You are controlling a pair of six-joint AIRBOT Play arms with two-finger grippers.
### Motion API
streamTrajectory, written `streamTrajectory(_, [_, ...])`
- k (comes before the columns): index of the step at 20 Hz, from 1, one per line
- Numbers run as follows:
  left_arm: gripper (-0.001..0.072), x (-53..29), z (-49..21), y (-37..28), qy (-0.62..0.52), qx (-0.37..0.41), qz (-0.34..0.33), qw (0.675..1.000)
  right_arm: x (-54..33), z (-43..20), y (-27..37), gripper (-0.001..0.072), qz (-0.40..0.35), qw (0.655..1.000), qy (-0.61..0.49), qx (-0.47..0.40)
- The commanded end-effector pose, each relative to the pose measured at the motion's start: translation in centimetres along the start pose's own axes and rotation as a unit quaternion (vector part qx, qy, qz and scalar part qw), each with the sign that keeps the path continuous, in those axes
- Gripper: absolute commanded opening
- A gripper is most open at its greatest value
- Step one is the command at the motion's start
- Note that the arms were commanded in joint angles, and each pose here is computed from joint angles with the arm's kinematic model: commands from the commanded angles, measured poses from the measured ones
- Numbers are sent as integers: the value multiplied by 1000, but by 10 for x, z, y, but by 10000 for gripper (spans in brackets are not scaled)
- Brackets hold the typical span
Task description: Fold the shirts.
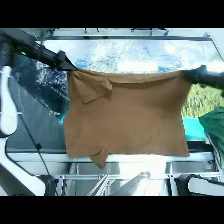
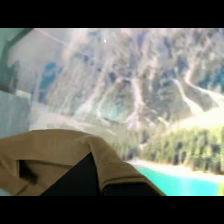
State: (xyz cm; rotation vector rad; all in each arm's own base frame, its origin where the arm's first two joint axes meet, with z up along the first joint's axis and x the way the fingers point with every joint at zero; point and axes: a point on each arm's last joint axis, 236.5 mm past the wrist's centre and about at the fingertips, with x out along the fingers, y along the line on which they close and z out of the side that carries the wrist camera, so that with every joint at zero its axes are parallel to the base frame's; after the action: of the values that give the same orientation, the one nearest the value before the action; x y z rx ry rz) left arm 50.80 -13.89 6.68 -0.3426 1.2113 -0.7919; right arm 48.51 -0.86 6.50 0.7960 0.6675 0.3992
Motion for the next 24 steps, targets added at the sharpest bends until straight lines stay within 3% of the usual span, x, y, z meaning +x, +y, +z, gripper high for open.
streamTrajectory(1, [22,37,28,69,-59,-58,18,996,51,-14,-61,14,15,998,9,56])
streamTrajectory(4, [22,4,65,75,-164,-53,3,985,60,9,-62,15,32,998,-16,50])
streamTrajectory(11, [22,-40,111,79,-260,-26,35,965,58,55,-53,15,27,997,-65,21])
streamTrajectory(20, [21,-28,119,53,-267,73,64,959,80,59,-32,15,52,997,-62,-14])
streamTrajectory(24, [22,-14,102,79,-250,47,68,965,85,50,-42,15,44,998,-47,-8])
